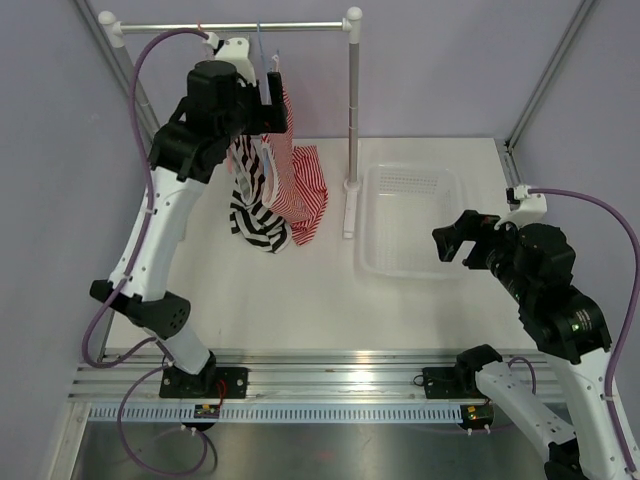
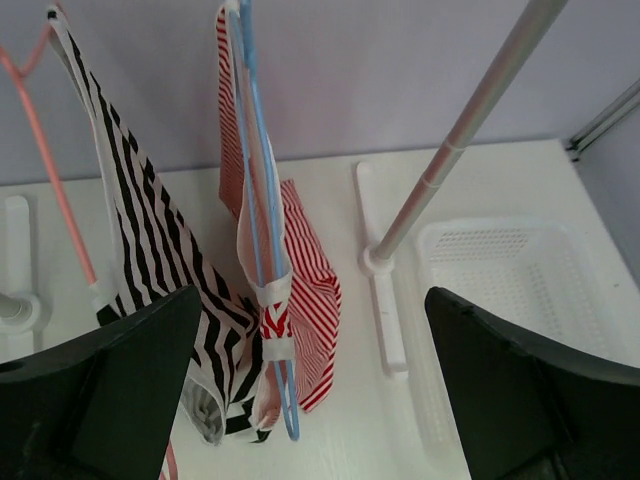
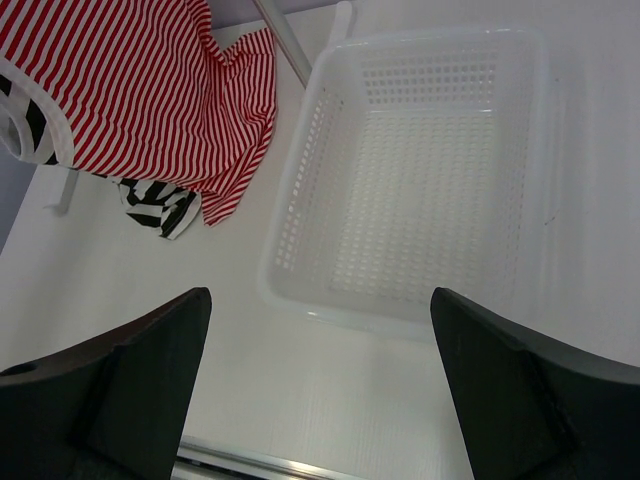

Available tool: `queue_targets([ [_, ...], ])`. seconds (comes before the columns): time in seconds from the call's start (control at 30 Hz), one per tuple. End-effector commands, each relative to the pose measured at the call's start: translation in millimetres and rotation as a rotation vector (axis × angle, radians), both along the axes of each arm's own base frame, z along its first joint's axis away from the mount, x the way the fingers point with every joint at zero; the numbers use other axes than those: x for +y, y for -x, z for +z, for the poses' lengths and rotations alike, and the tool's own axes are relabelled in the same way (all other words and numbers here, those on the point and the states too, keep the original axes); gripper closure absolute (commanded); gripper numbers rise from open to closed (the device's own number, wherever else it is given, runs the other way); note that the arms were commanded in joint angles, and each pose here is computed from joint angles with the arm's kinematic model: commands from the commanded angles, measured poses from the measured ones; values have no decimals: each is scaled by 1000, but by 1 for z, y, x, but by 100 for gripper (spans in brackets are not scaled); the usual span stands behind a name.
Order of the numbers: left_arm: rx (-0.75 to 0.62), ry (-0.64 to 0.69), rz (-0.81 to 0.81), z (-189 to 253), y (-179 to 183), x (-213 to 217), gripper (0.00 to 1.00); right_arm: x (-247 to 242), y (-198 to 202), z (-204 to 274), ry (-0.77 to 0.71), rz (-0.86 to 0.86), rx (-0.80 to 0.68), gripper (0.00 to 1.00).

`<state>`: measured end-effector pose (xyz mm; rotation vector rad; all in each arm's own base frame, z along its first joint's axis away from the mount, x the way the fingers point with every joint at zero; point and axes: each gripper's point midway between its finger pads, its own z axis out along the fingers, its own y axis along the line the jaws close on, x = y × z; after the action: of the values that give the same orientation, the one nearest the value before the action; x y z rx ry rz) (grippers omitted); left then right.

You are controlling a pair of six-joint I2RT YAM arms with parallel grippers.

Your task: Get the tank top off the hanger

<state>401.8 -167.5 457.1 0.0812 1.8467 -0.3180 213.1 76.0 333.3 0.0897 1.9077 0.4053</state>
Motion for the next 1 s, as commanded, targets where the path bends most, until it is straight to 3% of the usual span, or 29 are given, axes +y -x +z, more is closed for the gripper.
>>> queue_targets([
  [0.0, -130, -34, 56, 31, -17, 9, 4, 13, 1, 8, -50, 64, -41, 0],
  [0.23, -82, -105, 83, -3, -75, 6, 45, 23, 7, 5, -80, 116, -17, 0],
  [0.43, -58, -99, 78, -23, -98, 11, 50, 22, 8, 0, -82, 109, -8, 1],
  [0.57, -52, -98, 60, -29, -104, 6, 69, 22, 7, 4, -82, 106, -20, 0],
  [0.73, -70, -103, 48, -26, -107, 4, 82, 25, 2, 1, -81, 116, -7, 1],
  [0.8, -77, -101, 55, -23, -107, 5, 98, 26, -1, 0, -80, 114, -4, 0],
  [0.97, -143, -47, 46, 8, -93, 5, 100, 32, -8, 1, -88, 131, 1, 1],
])
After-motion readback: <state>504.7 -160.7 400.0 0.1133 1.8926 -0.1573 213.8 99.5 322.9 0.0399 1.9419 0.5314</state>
